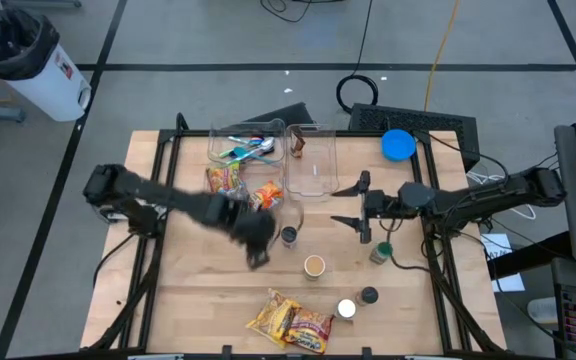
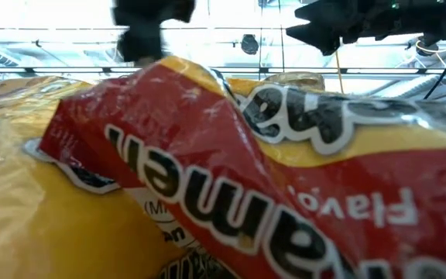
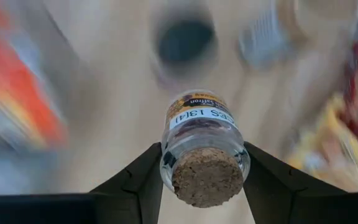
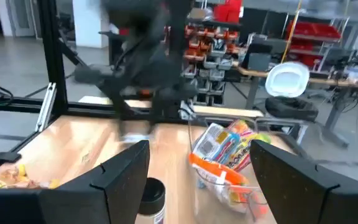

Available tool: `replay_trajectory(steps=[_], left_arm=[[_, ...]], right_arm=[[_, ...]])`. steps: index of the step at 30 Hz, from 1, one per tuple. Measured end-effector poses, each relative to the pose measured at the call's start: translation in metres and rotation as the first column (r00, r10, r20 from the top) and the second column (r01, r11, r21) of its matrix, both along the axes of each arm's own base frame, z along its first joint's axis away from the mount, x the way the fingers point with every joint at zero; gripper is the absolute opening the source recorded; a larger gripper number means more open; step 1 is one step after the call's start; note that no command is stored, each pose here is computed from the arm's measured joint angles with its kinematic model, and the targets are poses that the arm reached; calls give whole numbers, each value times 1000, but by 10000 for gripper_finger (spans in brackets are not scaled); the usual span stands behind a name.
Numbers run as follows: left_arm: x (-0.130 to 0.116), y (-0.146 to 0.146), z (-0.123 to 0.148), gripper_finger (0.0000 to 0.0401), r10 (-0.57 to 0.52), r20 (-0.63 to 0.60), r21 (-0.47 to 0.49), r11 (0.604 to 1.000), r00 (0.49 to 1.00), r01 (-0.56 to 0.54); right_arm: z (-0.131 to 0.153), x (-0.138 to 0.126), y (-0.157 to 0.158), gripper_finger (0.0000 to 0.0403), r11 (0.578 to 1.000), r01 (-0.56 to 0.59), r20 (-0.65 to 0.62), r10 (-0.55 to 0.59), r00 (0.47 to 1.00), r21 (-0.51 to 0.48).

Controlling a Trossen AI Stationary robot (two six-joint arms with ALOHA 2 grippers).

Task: Pick & Place Food Item
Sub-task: Put the transparent seasoning bottle into the right transparent bin

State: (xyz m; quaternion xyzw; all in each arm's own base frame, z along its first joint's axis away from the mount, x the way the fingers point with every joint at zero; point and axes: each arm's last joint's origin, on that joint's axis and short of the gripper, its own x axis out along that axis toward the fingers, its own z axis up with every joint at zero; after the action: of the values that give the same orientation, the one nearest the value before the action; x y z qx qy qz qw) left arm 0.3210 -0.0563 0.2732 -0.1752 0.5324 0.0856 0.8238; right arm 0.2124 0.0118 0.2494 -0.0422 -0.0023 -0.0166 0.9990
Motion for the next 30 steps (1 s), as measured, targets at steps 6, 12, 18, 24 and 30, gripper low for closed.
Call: replay_trajectory(steps=[6,12,18,24,30], left_arm=[[16,63,35,181,-102,131,217,973,986,72],[20,90,36,181,-116,153,295,953,981,67],[22,90,35,181,-157,150,316,943,976,103],[23,80,35,181,-179,157,315,941,971,123],[25,71,36,181,-205,167,318,937,964,144]], right_arm=[[-14,25,-11,270,998,58,-124,-53,991,37],[-13,60,-22,270,998,9,-170,2,986,61],[-16,90,-36,270,999,40,-208,-43,977,-21],[-21,112,-44,270,998,53,-229,-61,972,-42],[-21,115,-39,261,995,23,-231,-43,972,-92]])
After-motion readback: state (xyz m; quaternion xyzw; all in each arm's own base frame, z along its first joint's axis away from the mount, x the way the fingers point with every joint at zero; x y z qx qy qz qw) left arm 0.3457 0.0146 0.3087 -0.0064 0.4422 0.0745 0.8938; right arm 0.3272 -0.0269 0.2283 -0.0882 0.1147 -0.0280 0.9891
